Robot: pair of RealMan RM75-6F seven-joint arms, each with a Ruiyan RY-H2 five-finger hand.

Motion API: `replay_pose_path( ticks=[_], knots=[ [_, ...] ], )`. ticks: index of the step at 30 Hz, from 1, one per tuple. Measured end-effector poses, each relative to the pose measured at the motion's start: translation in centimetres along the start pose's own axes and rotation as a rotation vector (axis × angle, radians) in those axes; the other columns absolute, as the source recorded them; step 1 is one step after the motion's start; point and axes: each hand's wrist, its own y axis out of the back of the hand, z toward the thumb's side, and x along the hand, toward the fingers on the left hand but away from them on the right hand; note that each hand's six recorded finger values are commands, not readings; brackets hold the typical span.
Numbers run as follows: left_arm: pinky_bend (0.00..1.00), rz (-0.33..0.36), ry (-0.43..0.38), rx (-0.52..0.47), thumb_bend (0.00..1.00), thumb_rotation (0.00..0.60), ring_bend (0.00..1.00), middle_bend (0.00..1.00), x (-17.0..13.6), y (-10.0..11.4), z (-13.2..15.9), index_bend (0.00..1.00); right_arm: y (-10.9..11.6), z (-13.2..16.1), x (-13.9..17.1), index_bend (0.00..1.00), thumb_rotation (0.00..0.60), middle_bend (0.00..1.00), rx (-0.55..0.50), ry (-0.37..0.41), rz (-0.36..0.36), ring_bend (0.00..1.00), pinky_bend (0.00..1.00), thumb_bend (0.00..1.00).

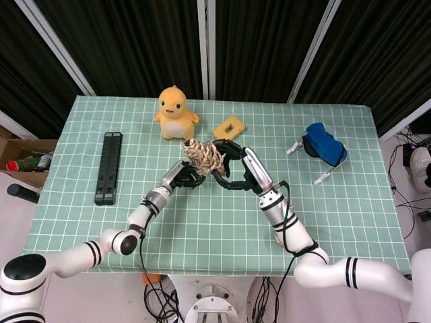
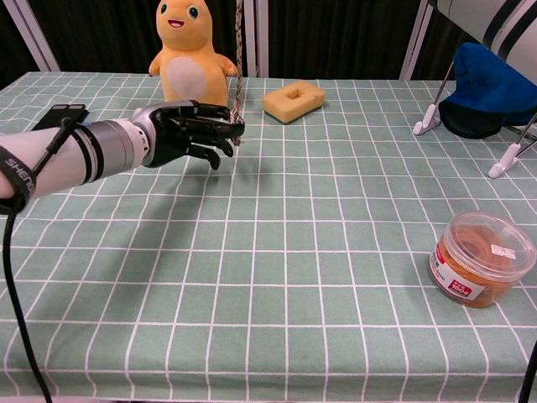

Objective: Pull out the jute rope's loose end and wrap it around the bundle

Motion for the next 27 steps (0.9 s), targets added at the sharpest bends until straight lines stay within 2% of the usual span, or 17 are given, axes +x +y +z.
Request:
replay_pose_path(
  ticks=[16,27],
  knots=[
    [0.77,0.027,-0.004,-0.008,0.40,0.600,0.66,0.68,0.0,0.6,-0.2,0.62,0.2,0.1,0.3,0.75,0.600,0.62,0.002,0.005,-0.004,0.57,0.79,0.78],
    [0.83,0.032,-0.008,0.082,0.40,0.600,0.71,0.73,-0.6,1.5,0.1,0.65,0.7,-0.3,1.0,0.75,0.600,0.62,0.005,-0.005,-0.010,0.57,0.79,0.78]
  ],
)
